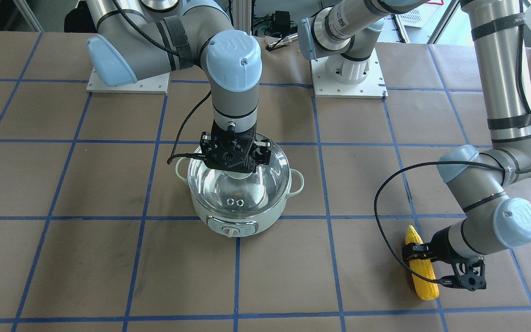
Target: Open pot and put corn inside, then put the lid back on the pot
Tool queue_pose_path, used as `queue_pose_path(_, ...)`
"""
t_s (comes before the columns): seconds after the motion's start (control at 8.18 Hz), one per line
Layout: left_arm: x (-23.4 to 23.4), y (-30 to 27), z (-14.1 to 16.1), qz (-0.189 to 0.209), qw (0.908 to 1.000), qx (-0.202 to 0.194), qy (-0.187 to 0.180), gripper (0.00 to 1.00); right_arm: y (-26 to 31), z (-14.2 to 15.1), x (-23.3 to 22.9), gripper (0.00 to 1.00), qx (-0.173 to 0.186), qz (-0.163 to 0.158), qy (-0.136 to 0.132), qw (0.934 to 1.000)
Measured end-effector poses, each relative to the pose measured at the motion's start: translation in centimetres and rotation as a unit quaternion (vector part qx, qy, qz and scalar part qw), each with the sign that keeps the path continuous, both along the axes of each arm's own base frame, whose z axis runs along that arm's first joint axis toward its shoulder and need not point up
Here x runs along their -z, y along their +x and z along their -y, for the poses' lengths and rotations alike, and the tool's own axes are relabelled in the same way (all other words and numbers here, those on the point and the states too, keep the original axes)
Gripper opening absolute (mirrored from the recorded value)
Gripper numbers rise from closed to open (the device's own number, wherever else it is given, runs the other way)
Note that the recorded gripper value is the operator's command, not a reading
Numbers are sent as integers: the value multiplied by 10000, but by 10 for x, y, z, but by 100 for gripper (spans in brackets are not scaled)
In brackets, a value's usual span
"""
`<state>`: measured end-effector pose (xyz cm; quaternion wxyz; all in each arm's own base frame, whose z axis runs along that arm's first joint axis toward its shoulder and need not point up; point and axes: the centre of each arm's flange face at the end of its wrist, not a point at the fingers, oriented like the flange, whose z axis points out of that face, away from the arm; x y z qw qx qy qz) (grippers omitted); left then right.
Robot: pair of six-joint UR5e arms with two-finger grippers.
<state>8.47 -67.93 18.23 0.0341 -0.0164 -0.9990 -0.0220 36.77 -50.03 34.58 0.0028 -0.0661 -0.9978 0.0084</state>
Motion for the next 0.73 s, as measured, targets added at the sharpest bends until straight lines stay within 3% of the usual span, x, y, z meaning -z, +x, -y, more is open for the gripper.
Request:
queue_pose_path(0.24, 0, 0, 1, 0, 10000, 2, -27, 0, 1, 0, 1, 45, 3, 49, 28, 10000)
queue_pose_path(0.37, -7, 1, 0, 42, 10000, 1, -38, 0, 1, 0, 1, 28, -58, 60, 25, 10000)
queue_pose_path(0.49, -19, 1, -3, 94, 9999, -48, -25, 0, 1, 0, 1, 18, -140, 60, 24, 9999)
queue_pose_path(0.73, -62, -4, -16, 132, 9998, -141, 42, 0, -1, 0, -5, 17, -300, 9, 23, 9995)
